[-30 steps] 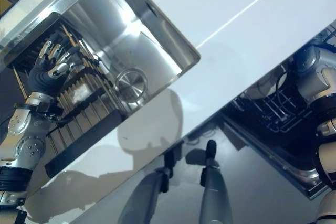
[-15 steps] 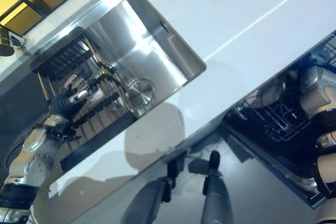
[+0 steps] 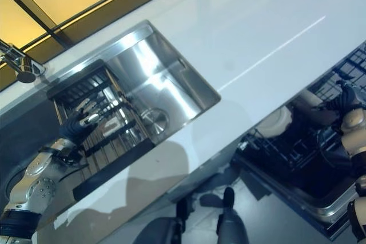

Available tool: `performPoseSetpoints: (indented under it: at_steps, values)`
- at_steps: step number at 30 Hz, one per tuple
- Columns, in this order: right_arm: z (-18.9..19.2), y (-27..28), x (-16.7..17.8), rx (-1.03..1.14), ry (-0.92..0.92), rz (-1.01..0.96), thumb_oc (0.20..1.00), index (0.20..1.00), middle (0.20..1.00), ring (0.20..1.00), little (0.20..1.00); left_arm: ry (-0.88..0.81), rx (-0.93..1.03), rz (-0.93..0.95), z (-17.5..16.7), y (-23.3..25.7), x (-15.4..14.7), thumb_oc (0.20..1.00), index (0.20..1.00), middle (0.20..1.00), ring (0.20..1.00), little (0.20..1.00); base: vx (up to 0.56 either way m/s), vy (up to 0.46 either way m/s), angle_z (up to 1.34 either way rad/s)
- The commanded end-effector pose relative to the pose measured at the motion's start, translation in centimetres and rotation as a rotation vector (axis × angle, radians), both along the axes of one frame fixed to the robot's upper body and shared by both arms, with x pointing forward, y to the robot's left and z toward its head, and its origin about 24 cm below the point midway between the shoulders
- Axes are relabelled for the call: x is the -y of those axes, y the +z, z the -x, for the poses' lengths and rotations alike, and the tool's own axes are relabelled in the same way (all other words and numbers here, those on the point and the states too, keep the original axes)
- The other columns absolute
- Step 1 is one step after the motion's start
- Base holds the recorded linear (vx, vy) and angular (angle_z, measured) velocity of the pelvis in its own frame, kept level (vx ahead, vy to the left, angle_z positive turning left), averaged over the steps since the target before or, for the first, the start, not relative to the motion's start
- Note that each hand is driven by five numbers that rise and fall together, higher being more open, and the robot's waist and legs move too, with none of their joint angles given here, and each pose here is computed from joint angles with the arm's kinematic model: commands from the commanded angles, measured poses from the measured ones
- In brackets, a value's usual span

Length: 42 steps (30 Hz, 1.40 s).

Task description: Pick up plates and place into dishwasher.

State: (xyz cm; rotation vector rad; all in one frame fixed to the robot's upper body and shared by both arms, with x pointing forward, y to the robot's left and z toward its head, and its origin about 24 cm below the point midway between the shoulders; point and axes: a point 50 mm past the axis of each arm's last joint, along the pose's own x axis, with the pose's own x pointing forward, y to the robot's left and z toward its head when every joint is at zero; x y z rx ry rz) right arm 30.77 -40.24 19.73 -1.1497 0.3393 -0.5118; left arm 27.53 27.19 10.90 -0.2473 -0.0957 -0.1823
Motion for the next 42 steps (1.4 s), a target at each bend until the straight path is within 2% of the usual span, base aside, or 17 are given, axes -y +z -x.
performPoseSetpoints:
  at_steps: [1,4,5,8,11,17,24,29,42]
  values:
    - [0.1,0.5,-0.4,0.037,0.029,0.030,1.000,1.000,1.000,1.000,1.000,0.055,0.011,-0.048,1.1,0.0,-1.8,1.000,1.000,1.000,1.000,1.000,0.03,0.042,-0.01]
    - [0.2,0.7,-0.6,0.106,0.035,-0.003,1.000,1.000,1.000,1.000,1.000,0.058,0.002,-0.045,1.2,-0.2,-2.0,1.000,1.000,1.000,1.000,1.000,0.02,0.047,0.01]
    - [0.2,1.3,-1.1,0.209,0.038,-0.049,1.000,1.000,1.000,1.000,1.000,0.064,0.000,-0.037,1.4,-0.5,-2.1,1.000,1.000,1.000,1.000,1.000,0.02,0.052,0.01]
    - [0.4,0.8,-2.3,0.432,0.024,-0.240,1.000,1.000,1.000,1.000,1.000,0.083,-0.009,-0.009,1.8,-1.3,-2.2,1.000,1.000,1.000,1.000,1.000,0.03,0.059,-0.01]
    - [1.3,-3.1,-5.0,0.584,-0.016,-0.445,1.000,1.000,1.000,1.000,1.000,0.102,-0.031,0.014,2.8,-3.4,-1.6,1.000,1.000,1.000,1.000,1.000,0.09,0.103,-0.01]
    - [3.4,-7.4,-5.8,0.541,-0.042,-0.516,1.000,1.000,1.000,1.000,1.000,0.126,-0.080,0.077,4.1,-5.7,-0.5,1.000,1.000,1.000,1.000,1.000,0.10,0.162,-0.05]
    - [4.9,-8.6,-4.8,0.614,-0.166,-0.531,1.000,1.000,1.000,1.000,1.000,0.138,-0.110,0.134,4.7,-6.8,-0.2,1.000,1.000,1.000,1.000,1.000,0.03,0.102,-0.04]
    - [5.8,-10.0,-5.1,0.585,-0.190,-0.546,1.000,1.000,1.000,1.000,1.000,0.139,-0.122,0.161,5.4,-7.4,0.2,1.000,1.000,1.000,1.000,1.000,0.03,0.063,-0.04]
    - [4.9,-8.8,-4.6,0.761,-0.282,-0.592,1.000,1.000,1.000,1.000,1.000,0.124,-0.118,0.218,4.8,-8.1,2.0,1.000,1.000,1.000,1.000,1.000,-0.03,0.040,-0.04]
